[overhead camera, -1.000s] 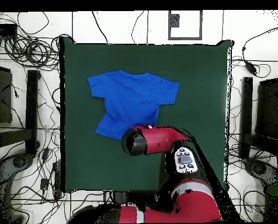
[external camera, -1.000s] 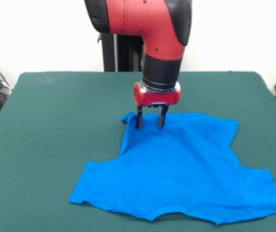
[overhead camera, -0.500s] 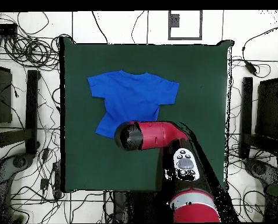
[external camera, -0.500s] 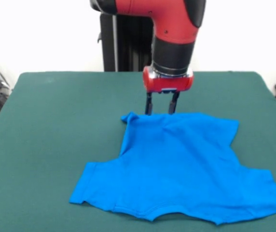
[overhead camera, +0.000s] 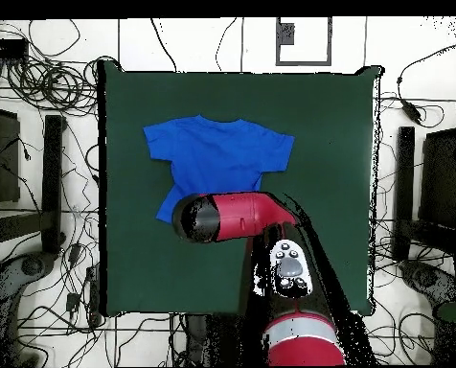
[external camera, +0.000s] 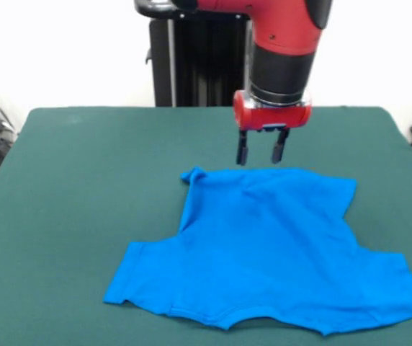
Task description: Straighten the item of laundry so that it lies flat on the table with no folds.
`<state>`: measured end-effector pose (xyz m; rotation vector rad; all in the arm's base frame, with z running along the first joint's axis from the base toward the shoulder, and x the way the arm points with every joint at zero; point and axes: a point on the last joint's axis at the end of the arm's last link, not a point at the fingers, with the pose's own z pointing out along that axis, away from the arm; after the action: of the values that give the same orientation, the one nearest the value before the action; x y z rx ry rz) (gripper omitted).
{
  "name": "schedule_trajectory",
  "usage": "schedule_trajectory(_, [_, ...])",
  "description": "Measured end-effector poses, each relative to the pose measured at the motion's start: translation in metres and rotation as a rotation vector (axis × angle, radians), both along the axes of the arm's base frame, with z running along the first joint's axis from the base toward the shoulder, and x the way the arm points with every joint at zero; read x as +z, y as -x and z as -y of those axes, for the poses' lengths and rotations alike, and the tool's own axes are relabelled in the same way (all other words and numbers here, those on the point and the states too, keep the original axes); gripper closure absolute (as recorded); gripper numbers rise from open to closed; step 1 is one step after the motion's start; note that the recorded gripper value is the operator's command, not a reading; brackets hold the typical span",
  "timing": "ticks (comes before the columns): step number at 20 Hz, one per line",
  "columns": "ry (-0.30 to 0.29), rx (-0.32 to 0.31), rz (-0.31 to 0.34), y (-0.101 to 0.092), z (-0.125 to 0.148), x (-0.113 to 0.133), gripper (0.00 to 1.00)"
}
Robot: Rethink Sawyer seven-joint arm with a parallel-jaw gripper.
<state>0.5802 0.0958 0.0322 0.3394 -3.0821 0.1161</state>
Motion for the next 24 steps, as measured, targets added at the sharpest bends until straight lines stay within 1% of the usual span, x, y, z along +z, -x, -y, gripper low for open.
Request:
schedule_trajectory(5, [-0.003, 0.046, -0.001, 0.004, -0.030, -0.002, 0.00])
schedule_trajectory(10, [-0.004, 0.072, 0.001, 0.006, -0.046, -0.002, 0.00])
schedule_trajectory(16, [-0.006, 0.074, -0.013, 0.009, -0.049, -0.012, 0.00])
schedule_trajectory(18, [-0.008, 0.071, -0.018, 0.010, -0.047, -0.018, 0.00])
schedule_trajectory(21, [-0.013, 0.073, -0.023, 0.012, -0.048, -0.036, 0.00])
schedule_trajectory(24, [-0.015, 0.075, -0.025, 0.013, -0.049, -0.045, 0.00])
